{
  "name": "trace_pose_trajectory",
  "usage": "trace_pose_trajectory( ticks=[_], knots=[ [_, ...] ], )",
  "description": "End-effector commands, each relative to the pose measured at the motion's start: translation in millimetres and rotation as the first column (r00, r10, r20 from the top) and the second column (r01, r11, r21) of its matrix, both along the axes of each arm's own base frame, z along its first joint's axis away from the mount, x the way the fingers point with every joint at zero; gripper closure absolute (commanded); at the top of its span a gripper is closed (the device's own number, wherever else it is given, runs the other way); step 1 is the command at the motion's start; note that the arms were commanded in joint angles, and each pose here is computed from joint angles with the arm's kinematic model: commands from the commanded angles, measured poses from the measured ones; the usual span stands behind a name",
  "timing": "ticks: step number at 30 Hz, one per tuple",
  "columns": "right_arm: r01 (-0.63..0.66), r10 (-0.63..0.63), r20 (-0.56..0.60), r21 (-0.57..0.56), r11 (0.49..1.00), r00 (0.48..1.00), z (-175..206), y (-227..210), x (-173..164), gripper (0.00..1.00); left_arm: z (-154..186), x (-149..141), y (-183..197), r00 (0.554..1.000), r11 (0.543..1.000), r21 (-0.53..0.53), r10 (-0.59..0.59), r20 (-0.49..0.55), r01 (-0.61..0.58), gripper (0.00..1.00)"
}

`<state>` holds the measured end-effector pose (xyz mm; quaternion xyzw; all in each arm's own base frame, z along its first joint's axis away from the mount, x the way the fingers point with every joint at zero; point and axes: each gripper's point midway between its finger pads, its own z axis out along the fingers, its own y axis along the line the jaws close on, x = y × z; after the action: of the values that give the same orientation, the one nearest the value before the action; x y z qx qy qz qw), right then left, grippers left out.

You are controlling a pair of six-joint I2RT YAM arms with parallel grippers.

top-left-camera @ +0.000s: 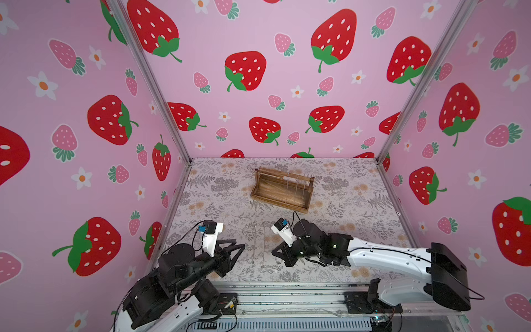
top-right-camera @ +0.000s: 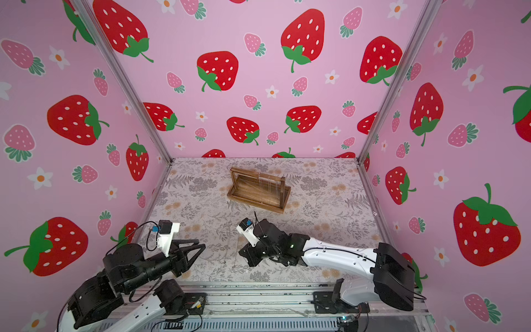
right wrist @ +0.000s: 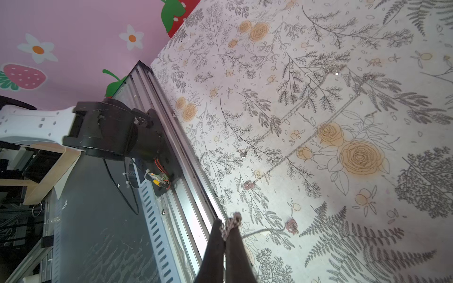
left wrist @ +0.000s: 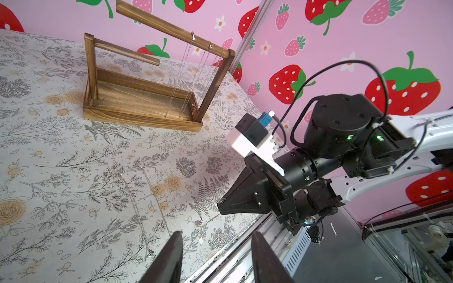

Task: Take the necklace off the jewelry display stand
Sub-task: Place the necklace at the center of the board.

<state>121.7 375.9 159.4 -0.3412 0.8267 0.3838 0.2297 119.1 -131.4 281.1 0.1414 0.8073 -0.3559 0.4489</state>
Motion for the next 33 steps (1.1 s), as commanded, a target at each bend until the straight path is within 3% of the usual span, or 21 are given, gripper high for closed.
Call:
trace_pose_trajectory(
  ticks=[1,33],
  knots=[
    [-0.016,0.015,0.012,0.060,0.998,1.000,21.7,3.0,-4.5,1.00,-0.7,0.1,-0.4,1.000,1.000,-0.002,-0.002,0.004,0.002,0.53],
    [-0.116,0.109,0.052,0.158,0.981,0.993,51.1,16.8,-21.3,1.00,-1.1,0.7,-1.3,1.000,1.000,0.000,-0.004,0.004,0.004,0.55]
  ],
)
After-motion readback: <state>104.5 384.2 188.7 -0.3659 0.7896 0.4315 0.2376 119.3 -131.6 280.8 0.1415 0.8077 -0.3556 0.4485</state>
